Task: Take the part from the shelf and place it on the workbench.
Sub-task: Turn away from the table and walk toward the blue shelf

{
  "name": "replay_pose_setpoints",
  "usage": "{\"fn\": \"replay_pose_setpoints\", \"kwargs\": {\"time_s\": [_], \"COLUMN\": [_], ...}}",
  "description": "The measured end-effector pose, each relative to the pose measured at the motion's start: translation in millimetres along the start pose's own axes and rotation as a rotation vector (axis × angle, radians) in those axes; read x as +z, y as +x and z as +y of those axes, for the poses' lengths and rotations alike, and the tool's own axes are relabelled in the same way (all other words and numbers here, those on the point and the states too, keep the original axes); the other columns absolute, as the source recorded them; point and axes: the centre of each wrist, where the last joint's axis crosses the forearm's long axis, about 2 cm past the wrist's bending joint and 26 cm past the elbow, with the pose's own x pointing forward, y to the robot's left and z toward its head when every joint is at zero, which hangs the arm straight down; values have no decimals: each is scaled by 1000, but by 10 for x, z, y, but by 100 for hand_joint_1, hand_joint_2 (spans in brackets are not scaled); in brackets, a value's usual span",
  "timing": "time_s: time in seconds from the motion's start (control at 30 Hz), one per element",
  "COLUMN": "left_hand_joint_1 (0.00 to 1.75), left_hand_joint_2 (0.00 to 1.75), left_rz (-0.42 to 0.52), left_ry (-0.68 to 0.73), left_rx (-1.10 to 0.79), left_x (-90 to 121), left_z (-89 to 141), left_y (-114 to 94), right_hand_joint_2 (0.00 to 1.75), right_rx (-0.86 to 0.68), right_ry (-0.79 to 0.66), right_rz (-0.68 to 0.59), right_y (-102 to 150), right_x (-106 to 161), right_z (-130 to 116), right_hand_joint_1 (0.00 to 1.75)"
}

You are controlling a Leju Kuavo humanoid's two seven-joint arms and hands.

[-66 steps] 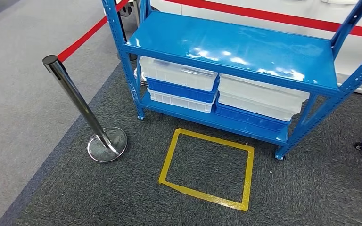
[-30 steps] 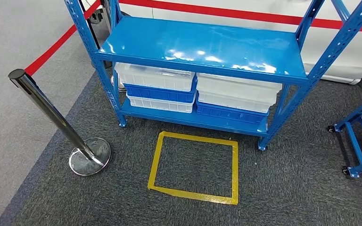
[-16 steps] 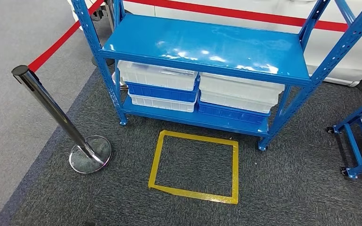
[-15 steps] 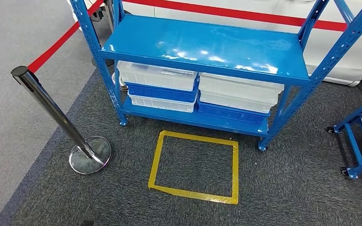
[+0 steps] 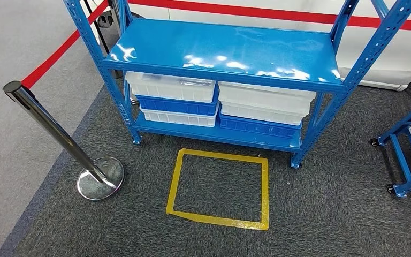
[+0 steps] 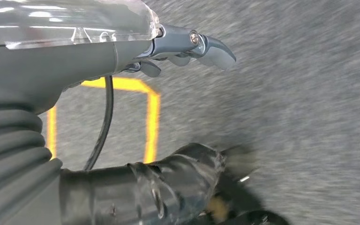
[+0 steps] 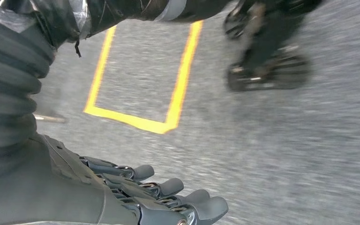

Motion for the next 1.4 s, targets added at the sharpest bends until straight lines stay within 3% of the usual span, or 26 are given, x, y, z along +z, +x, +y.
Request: {"fn": "replay_pose_setpoints", "kwargs": {"time_s": [0.27, 0.63, 1.4], "left_hand_joint_1": [0, 0, 0], "left_hand_joint_2": [0, 0, 0], "left_rz": [70, 68, 49], "left_ry": [-48, -122, -128], "left_rx": [27, 109, 87], "left_x": [39, -35, -49], "left_z": [19, 123, 148], "left_y": [-152, 94, 153], "right_hand_joint_2": [0, 0, 0], "right_rx": [5, -3, 24], "right_ry": [23, 95, 100], "right_rz": [-41, 34, 51], "right_y": [102, -286, -360], "right_x": [-16, 63, 78], "right_z": [-70, -103, -132], "right_hand_joint_1": [0, 0, 0]}}
